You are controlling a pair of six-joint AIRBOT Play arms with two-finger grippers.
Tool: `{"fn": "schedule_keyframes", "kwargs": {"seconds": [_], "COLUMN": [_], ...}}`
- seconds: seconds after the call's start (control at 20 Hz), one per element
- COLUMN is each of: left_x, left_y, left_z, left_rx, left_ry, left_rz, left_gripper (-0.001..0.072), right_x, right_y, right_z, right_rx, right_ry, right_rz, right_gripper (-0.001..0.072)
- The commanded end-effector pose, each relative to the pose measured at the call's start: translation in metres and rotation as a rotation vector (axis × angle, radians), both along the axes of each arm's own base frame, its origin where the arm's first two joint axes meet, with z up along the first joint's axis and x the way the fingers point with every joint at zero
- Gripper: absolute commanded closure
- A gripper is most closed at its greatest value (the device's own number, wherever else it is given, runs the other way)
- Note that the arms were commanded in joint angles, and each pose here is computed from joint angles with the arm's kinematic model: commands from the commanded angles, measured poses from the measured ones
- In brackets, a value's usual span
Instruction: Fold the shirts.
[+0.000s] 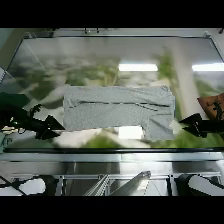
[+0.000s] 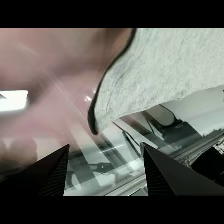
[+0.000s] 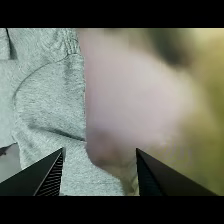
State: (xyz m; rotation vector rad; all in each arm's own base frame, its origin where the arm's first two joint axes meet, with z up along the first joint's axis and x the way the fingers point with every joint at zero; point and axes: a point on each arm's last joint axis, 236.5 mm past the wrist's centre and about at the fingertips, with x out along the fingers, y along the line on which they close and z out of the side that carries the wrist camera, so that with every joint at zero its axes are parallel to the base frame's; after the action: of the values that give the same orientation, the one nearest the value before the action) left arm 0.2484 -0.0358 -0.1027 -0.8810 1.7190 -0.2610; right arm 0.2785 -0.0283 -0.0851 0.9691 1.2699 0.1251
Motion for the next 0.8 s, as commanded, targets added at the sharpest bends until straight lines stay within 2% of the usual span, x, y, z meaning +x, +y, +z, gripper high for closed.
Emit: {"fn": "schedule_keyframes", "kwargs": {"seconds": [0.0,0.15,0.35,0.4,0.5,0.55,0.75], "left_x": [0.006,0.026,0.043,0.045,0.045,0.045,0.045], "left_y": [-0.002,-0.019,-0.030,-0.032,-0.034,-0.034,-0.035], "left_z": [-0.011,-0.010,-0.021,-0.023,-0.023,-0.023,-0.022], "left_rx": [0.019,0.008,0.088,0.097,0.099,0.099,0.095], "left_ry": [-0.041,-0.120,-0.195,-0.205,-0.214,-0.214,-0.217], "left_rz": [0.035,0.031,-0.004,-0.010,-0.024,-0.025,-0.030], "left_gripper": [0.0216,0.0215,0.0217,0.0265,0.0609,0.0681,0.0681], "right_x": [0.002,0.004,0.004,0.003,0.001,0.000,-0.014], "right_y": [0.006,0.010,0.015,0.016,0.018,0.019,0.030], "right_z": [0.002,0.005,0.004,0.005,0.006,0.005,-0.006], "right_rx": [0.031,0.042,0.044,0.050,0.059,0.061,0.089], "right_ry": [-0.017,-0.025,-0.023,-0.021,-0.017,-0.014,0.028], "right_rz": [-0.010,-0.007,0.010,0.013,0.020,0.019,0.011], "right_gripper": [0.0200,0.0200,0.0201,0.0201,0.0200,0.0201,0.0202]}}
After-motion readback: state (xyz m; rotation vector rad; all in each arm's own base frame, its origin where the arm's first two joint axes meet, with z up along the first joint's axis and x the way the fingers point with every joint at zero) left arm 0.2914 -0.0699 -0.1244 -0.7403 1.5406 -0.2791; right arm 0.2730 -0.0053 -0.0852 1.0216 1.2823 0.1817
